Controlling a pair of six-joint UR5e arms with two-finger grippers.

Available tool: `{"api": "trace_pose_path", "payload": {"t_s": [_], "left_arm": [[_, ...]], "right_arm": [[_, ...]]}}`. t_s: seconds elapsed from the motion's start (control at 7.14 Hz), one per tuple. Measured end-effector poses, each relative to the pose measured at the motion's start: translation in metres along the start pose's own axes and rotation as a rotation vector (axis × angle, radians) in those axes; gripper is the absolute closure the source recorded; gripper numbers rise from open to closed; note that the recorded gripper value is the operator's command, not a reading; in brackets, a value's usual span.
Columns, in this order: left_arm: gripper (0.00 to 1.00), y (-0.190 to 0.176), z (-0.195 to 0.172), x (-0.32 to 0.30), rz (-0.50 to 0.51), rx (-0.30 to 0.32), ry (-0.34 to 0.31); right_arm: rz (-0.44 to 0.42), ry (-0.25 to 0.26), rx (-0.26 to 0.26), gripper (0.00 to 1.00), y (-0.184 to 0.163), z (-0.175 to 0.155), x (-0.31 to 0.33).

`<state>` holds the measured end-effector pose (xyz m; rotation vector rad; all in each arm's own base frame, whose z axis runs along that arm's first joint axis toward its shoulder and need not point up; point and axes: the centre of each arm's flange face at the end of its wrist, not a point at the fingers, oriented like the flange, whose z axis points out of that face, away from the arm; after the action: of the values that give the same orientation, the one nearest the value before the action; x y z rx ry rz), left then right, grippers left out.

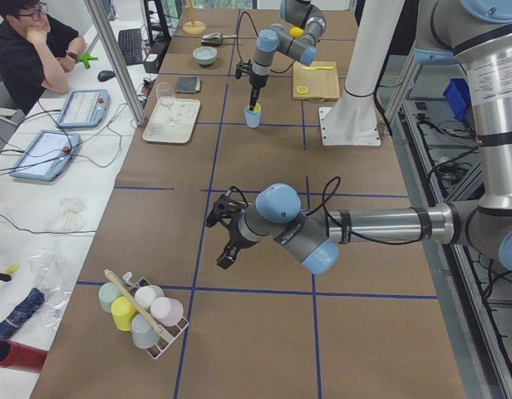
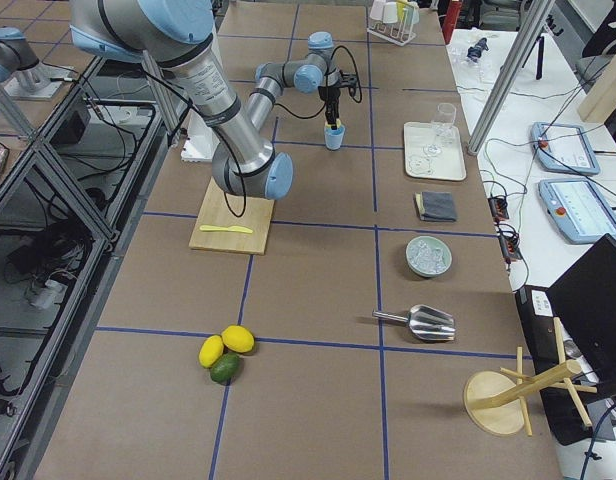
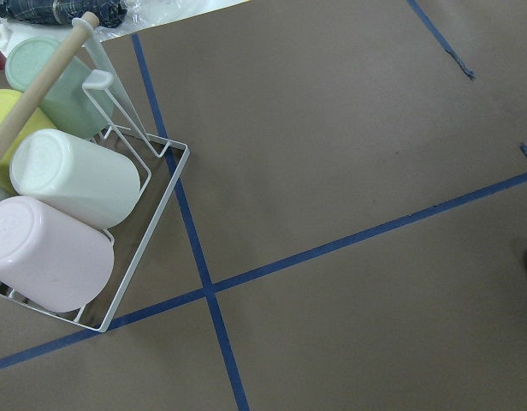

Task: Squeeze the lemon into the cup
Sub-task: 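Lower the lemon slice into the blue cup and open the right gripper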

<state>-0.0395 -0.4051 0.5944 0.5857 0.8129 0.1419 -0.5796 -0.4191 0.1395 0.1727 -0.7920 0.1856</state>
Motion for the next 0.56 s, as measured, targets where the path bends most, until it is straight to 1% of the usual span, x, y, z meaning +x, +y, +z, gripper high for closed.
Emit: {"api": "trace_pose_path", "payload": {"t_s": [0.14,0.28,0.42,0.56], "left_arm": [[0.0,0.0,0.0,0.0,0.0,0.0,0.0],[0.0,0.0,0.0,0.0,0.0,0.0,0.0],[0.0,-0.001,0.0,0.0,0.002,0.002,0.0],[0.0,-0.005,0.001,0.004,0.015,0.003,0.005]], "right_arm": [[-0.001,-0.001,-0.001,0.22,0.0,0.0,0.0],[-0.004,-0.001,-0.002,0.0,0.0,-0.001,0.0],[-0.01,-0.001,-0.003,0.0,0.001,0.0,0.001],[-0.036,-0.001,-0.003,0.0,0.002,0.001,0.01]]}}
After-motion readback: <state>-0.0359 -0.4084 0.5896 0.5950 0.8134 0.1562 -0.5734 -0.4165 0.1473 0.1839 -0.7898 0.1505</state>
